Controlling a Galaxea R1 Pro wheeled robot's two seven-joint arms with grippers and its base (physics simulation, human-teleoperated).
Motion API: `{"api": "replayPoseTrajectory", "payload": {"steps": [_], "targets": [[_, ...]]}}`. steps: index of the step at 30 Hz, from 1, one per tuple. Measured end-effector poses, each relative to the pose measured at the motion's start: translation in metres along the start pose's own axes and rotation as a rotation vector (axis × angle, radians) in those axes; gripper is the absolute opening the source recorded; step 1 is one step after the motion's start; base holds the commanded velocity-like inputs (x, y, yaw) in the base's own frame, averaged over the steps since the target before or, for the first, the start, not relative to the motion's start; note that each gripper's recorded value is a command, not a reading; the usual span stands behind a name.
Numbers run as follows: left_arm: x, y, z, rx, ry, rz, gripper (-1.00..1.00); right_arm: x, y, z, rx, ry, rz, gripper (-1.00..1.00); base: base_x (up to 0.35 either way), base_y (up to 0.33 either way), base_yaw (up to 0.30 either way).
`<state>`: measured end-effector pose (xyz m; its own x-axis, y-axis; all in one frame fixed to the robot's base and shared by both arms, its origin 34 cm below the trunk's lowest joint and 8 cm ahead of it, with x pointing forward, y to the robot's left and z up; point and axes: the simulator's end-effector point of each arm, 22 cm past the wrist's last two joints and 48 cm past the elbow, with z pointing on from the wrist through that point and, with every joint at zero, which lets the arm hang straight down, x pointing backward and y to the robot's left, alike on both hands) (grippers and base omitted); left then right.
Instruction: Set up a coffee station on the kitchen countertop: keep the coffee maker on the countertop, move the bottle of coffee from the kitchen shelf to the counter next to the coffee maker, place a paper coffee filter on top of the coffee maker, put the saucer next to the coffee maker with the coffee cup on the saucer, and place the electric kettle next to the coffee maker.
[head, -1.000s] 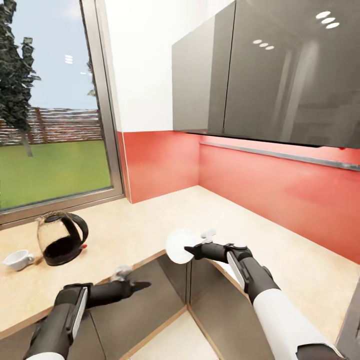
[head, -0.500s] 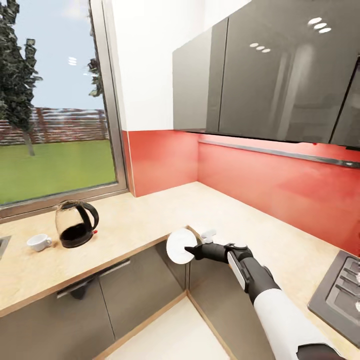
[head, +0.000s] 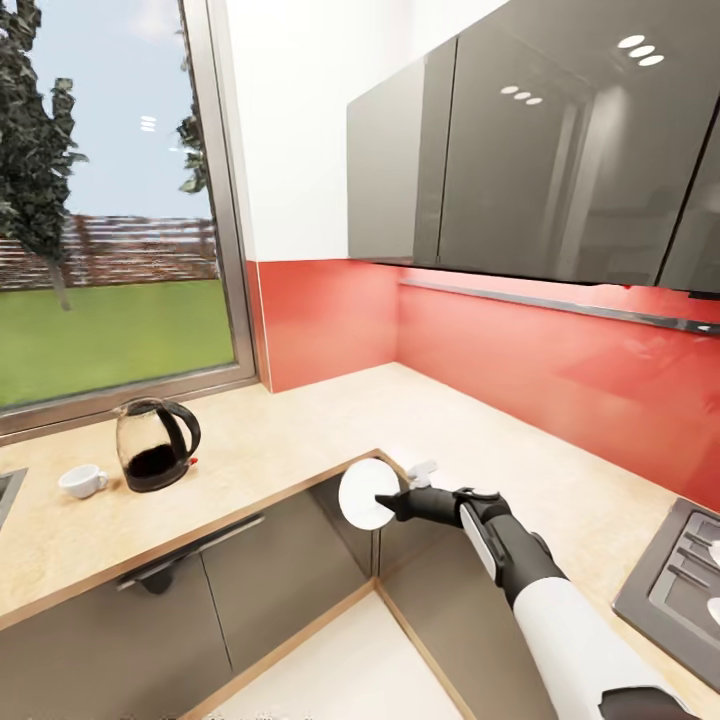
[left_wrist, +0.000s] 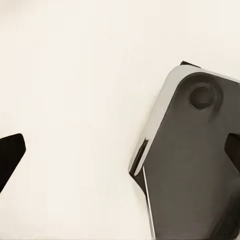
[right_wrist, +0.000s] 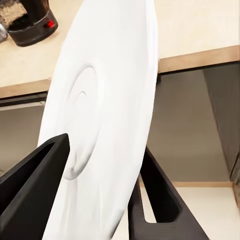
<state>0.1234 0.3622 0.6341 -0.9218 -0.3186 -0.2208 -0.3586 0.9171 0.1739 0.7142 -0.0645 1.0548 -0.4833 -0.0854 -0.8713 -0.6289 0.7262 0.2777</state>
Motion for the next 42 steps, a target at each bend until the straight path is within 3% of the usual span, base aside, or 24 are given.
{"api": "replayPoseTrajectory", "payload": {"steps": [12, 42], "targets": [[-0.001, 0.015, 0.001, -0.031, 0.000, -0.014, 1.00, 0.004, 0.000, 0.002, -0.003, 0.007, 0.004, -1.00, -0.054, 0.000, 0.253], [-0.004, 0.013, 0.001, -0.025, -0.007, -0.001, 1.00, 0.001, 0.003, 0.002, -0.007, 0.005, 0.005, -1.00, -0.031, 0.000, 0.280]]}}
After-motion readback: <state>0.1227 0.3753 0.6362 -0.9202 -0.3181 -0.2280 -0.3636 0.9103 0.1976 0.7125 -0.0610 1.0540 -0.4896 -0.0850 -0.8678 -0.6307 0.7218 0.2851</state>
